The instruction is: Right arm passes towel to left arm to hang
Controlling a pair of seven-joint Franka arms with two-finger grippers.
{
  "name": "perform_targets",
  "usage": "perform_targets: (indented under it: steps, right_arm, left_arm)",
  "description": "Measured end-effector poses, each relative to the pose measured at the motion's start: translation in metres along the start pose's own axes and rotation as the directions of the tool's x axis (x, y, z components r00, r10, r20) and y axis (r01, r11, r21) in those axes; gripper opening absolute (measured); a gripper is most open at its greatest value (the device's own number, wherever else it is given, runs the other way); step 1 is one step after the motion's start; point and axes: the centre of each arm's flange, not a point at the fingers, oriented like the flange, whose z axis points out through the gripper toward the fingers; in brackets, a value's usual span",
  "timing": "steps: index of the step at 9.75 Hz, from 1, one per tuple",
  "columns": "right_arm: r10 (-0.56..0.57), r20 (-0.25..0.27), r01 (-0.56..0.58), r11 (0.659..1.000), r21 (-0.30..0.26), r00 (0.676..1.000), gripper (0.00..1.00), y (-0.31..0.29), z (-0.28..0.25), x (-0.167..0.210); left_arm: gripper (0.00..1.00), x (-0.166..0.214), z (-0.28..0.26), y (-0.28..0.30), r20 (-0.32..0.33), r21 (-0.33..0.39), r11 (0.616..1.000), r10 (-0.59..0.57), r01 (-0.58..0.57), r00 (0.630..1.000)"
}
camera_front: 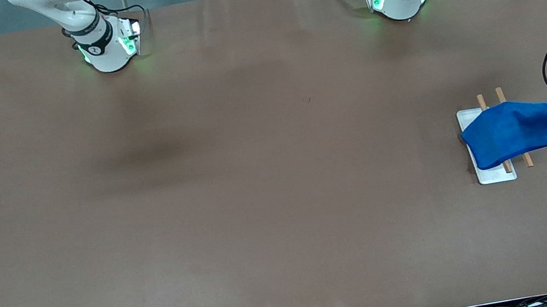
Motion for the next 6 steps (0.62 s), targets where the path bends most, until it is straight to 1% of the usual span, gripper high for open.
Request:
perform_targets:
  steps: [1,2,3,4,5,6]
  right_arm:
    - [0.0,0.001,0.0,1.0,0.0,1.0,1.0,0.0,0.0,0.0]
    - [0.0,0.001,0.0,1.0,0.0,1.0,1.0,0.0,0.0,0.0]
    - [0.0,0.001,0.0,1.0,0.0,1.0,1.0,0.0,0.0,0.0]
    - [0.001,0.001,-0.001,1.0,0.0,1.0,1.0,0.001,0.0,0.0]
    - [0.003,0.001,-0.003,1.0,0.0,1.0,1.0,0.002,0.0,0.0]
    - [0.005,0.001,-0.005,1.0,0.0,1.0,1.0,0.003,0.0,0.0]
  left_arm:
    - [0.22,0.0,0.0,0.0,0.0,0.0,1.0,0.001,-0.001,1.0]
    - [0.39,0.002,-0.001,0.001,-0.003,0.001,1.0,0.003,-0.003,1.0]
    - [0.52,0.006,-0.004,0.004,-0.01,0.003,1.0,0.011,-0.011,1.0]
    - [0.66,0.015,-0.008,0.013,-0.021,0.003,1.0,0.025,-0.025,0.999]
    - [0.82,0.026,-0.012,0.025,-0.033,0.001,0.999,0.033,-0.033,0.999]
    - [0.95,0.037,-0.02,0.039,-0.05,0.004,0.999,0.042,-0.042,0.998]
